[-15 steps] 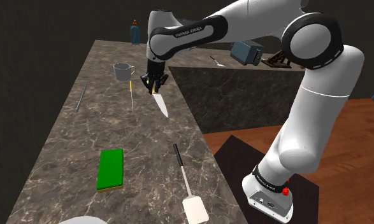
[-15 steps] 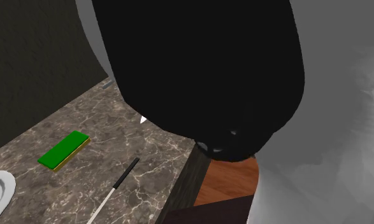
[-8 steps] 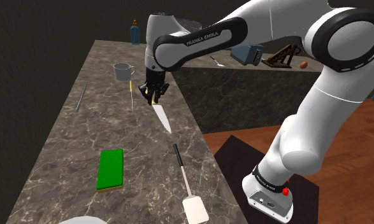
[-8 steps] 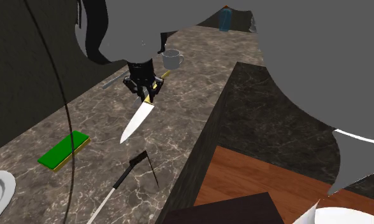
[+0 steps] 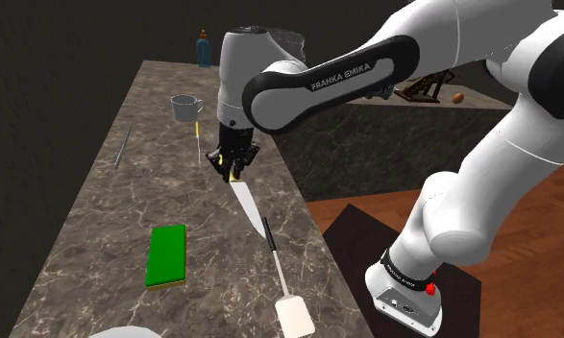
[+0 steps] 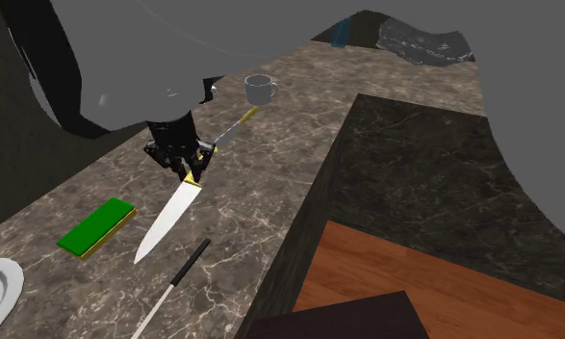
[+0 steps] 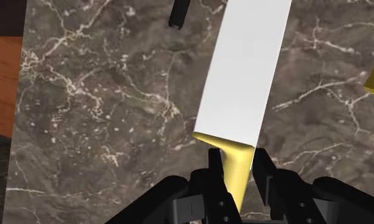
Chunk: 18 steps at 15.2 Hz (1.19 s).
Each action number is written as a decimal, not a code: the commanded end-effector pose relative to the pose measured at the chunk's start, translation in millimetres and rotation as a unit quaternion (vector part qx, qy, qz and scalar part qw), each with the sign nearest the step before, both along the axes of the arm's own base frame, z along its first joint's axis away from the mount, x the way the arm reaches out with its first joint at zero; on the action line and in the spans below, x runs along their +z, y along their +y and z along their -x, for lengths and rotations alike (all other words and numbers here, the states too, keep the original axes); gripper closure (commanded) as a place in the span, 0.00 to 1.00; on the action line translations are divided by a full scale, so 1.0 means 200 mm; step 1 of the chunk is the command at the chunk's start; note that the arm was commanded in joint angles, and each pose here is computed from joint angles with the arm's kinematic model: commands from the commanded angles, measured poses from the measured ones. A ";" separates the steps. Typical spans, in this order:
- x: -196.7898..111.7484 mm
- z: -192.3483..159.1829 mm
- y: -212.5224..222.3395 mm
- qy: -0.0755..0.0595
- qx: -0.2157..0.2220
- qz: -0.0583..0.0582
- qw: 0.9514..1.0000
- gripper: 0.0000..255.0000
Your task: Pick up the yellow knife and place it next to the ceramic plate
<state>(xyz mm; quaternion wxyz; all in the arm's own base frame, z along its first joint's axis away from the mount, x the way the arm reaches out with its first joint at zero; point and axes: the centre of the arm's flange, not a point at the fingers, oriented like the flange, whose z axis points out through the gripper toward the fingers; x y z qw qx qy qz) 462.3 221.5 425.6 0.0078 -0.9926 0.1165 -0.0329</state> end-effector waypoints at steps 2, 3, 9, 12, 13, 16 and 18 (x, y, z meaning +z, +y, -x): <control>0.00 0.15 0.13 0.000 -0.001 0.000 1.000 1.00; 0.00 0.19 0.17 0.000 -0.001 0.000 1.000 1.00; 0.00 0.49 0.44 0.000 -0.001 0.000 1.000 1.00; 0.00 0.63 0.57 0.000 -0.001 0.000 1.000 1.00; 0.00 0.68 0.62 0.000 -0.001 0.000 1.000 1.00; 0.00 0.83 0.75 0.000 -0.001 0.000 1.000 1.00; 0.00 0.92 0.84 0.000 -0.001 0.000 1.000 1.00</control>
